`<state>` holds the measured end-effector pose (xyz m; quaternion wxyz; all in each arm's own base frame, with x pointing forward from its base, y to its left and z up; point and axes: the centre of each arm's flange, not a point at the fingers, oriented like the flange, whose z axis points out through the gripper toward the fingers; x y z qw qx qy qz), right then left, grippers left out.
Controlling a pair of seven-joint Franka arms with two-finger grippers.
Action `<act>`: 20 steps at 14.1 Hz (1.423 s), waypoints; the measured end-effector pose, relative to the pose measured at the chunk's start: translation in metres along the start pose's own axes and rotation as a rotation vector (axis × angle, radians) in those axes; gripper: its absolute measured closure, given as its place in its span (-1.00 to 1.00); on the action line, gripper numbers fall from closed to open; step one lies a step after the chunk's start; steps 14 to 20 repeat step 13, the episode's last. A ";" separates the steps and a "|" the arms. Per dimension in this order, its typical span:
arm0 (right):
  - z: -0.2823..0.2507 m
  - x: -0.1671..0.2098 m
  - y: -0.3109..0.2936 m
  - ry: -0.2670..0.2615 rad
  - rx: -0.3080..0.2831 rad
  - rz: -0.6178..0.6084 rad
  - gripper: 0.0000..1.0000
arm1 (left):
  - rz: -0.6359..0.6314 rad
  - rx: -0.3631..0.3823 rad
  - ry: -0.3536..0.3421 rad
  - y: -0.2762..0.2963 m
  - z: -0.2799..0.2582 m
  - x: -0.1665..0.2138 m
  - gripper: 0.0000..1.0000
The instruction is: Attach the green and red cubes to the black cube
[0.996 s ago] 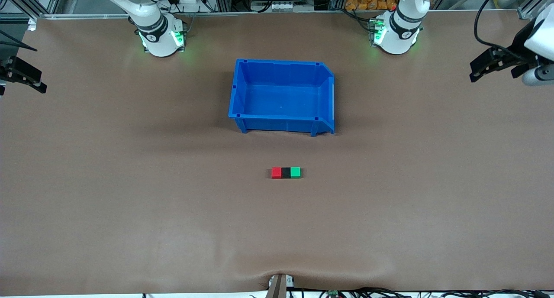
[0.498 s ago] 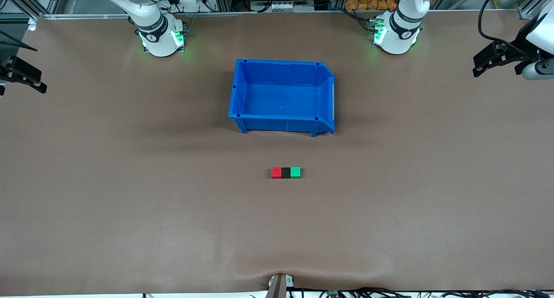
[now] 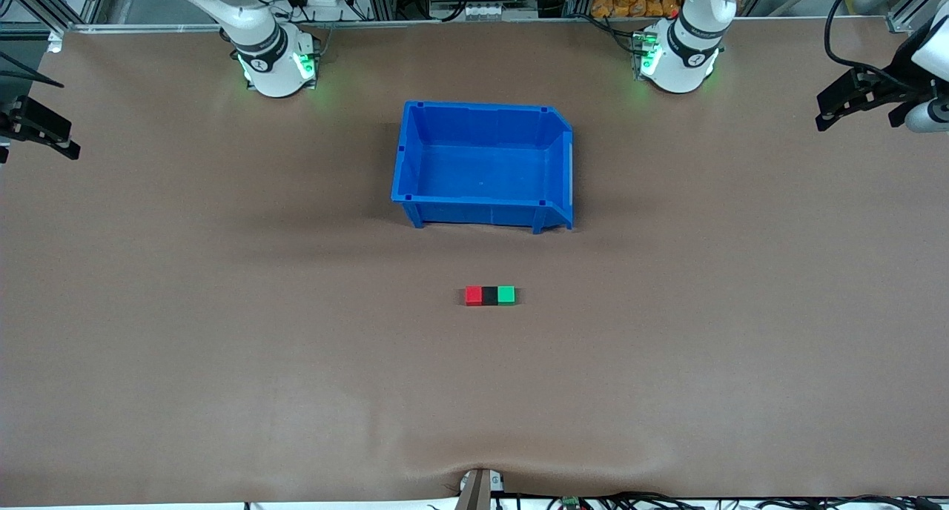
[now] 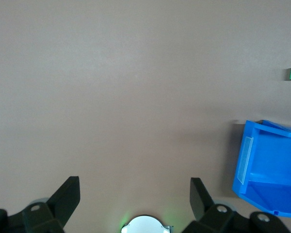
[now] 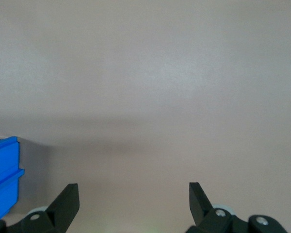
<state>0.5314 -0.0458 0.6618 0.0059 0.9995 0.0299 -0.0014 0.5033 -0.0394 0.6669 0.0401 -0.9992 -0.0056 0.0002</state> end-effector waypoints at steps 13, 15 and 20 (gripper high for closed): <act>0.002 0.001 -0.003 -0.003 0.000 -0.007 -1.00 | 0.006 0.000 -0.005 0.000 0.003 0.003 -1.00; 0.002 0.001 -0.003 -0.003 0.000 -0.007 -1.00 | 0.006 0.000 -0.005 0.000 0.003 0.003 -1.00; 0.002 0.001 -0.003 -0.003 0.000 -0.007 -1.00 | 0.006 0.000 -0.005 0.000 0.003 0.003 -1.00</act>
